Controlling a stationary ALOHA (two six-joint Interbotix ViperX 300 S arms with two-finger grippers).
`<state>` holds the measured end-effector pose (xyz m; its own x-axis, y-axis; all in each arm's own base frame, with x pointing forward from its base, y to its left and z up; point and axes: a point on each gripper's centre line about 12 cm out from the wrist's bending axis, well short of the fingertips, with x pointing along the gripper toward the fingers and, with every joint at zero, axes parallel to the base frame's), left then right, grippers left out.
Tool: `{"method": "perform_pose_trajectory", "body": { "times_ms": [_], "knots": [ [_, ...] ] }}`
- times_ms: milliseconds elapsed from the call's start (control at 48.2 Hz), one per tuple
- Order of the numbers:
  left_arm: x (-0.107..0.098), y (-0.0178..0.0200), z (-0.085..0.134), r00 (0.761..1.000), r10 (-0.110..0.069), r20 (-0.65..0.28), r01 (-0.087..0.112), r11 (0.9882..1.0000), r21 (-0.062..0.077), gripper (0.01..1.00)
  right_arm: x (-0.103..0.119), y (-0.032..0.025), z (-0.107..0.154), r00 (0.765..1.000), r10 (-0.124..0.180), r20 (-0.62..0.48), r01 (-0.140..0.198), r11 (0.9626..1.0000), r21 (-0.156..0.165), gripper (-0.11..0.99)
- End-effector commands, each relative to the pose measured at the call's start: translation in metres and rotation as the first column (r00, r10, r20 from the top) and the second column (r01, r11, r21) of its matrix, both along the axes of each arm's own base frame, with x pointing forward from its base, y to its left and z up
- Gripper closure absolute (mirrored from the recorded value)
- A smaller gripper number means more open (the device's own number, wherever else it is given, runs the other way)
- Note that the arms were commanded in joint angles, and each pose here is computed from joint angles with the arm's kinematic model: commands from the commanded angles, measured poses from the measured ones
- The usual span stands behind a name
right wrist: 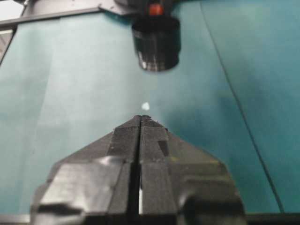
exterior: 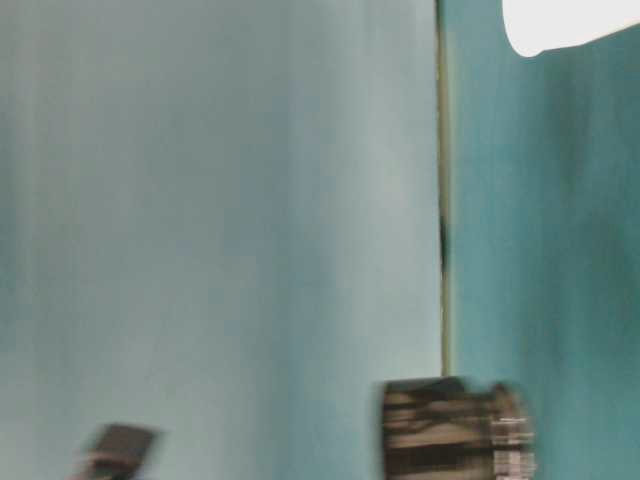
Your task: Put the paper cup into the moved red handle cup holder.
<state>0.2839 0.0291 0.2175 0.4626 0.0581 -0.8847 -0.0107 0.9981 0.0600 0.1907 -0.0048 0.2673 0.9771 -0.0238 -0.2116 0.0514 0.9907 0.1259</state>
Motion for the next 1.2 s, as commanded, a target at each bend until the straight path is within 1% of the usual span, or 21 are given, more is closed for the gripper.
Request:
{"method": "perform_pose_trajectory", "body": {
  "times_ms": [0, 62, 187, 208, 228, 249, 270, 374, 394, 540, 643, 706, 747, 768, 872, 955, 996, 1038, 1079, 1162, 1183],
  "knots": [
    [-0.001, 0.0006, 0.027, 1.0, 0.001, 0.027, -0.001, 1.0, 0.005, 0.738, 0.003, -0.0004, 0.009, 1.0, -0.004, 0.023, 0.003, 1.0, 0.008, 0.99],
    [-0.004, 0.0004, 0.033, 1.0, 0.002, 0.013, -0.002, 1.0, 0.004, 0.738, 0.003, -0.0007, 0.009, 1.0, -0.005, 0.022, 0.005, 1.0, 0.007, 0.99],
    [-0.004, 0.0004, 0.034, 1.0, 0.002, 0.009, -0.002, 1.0, 0.004, 0.738, 0.002, -0.0004, 0.01, 1.0, -0.004, 0.025, 0.003, 1.0, 0.008, 0.99],
    [-0.003, 0.0009, 0.035, 1.0, 0.006, 0.012, -0.006, 1.0, 0.003, 0.738, 0.002, -0.0004, 0.009, 1.0, -0.004, 0.023, 0.003, 1.0, 0.008, 0.99],
    [-0.003, 0.0005, 0.036, 1.0, 0.006, 0.014, -0.006, 1.0, 0.002, 0.738, 0.002, -0.0004, 0.009, 1.0, -0.004, 0.023, 0.003, 1.0, 0.008, 0.99],
    [-0.003, 0.0007, 0.037, 1.0, 0.006, 0.017, -0.006, 1.0, 0.004, 0.738, 0.003, -0.0004, 0.009, 1.0, -0.004, 0.022, 0.003, 1.0, 0.008, 0.99],
    [-0.001, 0.0007, 0.039, 1.0, 0.007, 0.021, -0.008, 1.0, 0.002, 0.738, 0.002, -0.0004, 0.01, 1.0, -0.004, 0.025, 0.003, 1.0, 0.008, 0.99],
    [0.006, 0.0014, 0.045, 0.999, 0.007, 0.038, -0.008, 1.0, 0.004, 0.738, 0.002, -0.0004, 0.009, 1.0, -0.004, 0.023, 0.003, 1.0, 0.008, 0.99],
    [0.009, 0.0018, 0.048, 0.999, 0.007, 0.046, -0.007, 1.0, 0.006, 0.738, 0.002, -0.0004, 0.009, 1.0, -0.004, 0.023, 0.003, 1.0, 0.008, 0.99],
    [0.032, 0.004, 0.055, 0.998, 0.005, 0.07, -0.006, 0.9999, 0.009, 0.738, 0.002, -0.0004, 0.01, 1.0, -0.004, 0.025, 0.003, 1.0, 0.008, 0.99],
    [0.053, 0.0034, 0.06, 0.997, -0.006, 0.079, 0.005, 0.9999, 0.01, 0.738, 0.002, -0.0004, 0.009, 1.0, -0.003, 0.025, 0.003, 1.0, 0.007, 0.99],
    [0.065, 0.004, 0.065, 0.996, -0.01, 0.091, 0.008, 0.9999, 0.014, 0.738, 0.002, -0.0004, 0.009, 1.0, -0.004, 0.025, 0.003, 1.0, 0.008, 0.99],
    [0.073, 0.0041, 0.066, 0.995, -0.011, 0.094, 0.01, 0.9999, 0.013, 0.738, 0.002, -0.0003, 0.01, 1.0, -0.003, 0.026, 0.003, 1.0, 0.008, 0.99],
    [0.076, 0.0038, 0.067, 0.995, -0.014, 0.096, 0.012, 0.9998, 0.014, 0.738, 0.002, -0.0003, 0.01, 1.0, -0.003, 0.025, 0.003, 1.0, 0.008, 0.99],
    [0.091, 0.0052, 0.068, 0.995, -0.019, 0.098, 0.018, 0.9997, 0.019, 0.738, 0.001, -0.0005, 0.008, 1.0, -0.004, 0.009, 0.004, 1.0, 0.009, 0.99],
    [0.099, 0.0053, 0.065, 0.996, -0.03, 0.09, 0.028, 0.9993, 0.024, 0.738, 0.0, -0.0008, 0.008, 1.0, -0.005, 0.0, 0.005, 1.0, 0.008, 0.99],
    [0.102, 0.0036, 0.064, 0.996, -0.039, 0.086, 0.037, 0.999, 0.025, 0.738, -0.001, -0.0007, 0.008, 1.0, -0.005, 0.002, 0.005, 1.0, 0.008, 0.99],
    [0.104, 0.0016, 0.063, 0.995, -0.049, 0.084, 0.047, 0.9985, 0.028, 0.738, -0.002, -0.0007, 0.009, 1.0, -0.005, 0.005, 0.005, 0.9999, 0.009, 0.99],
    [0.106, -0.0015, 0.062, 0.995, -0.059, 0.081, 0.057, 0.998, 0.028, 0.738, -0.002, -0.001, 0.01, 1.0, -0.007, 0.011, 0.007, 0.9999, 0.009, 0.99],
    [0.108, -0.0074, 0.057, 0.994, -0.083, 0.071, 0.08, 0.9963, 0.032, 0.738, -0.003, -0.0015, 0.012, 1.0, -0.01, 0.019, 0.009, 0.9999, 0.006, 0.99],
    [0.109, -0.0092, 0.053, 0.994, -0.09, 0.065, 0.088, 0.9956, 0.033, 0.738, -0.003, -0.0018, 0.012, 1.0, -0.011, 0.017, 0.011, 0.9999, 0.006, 0.99]
  ]
}}
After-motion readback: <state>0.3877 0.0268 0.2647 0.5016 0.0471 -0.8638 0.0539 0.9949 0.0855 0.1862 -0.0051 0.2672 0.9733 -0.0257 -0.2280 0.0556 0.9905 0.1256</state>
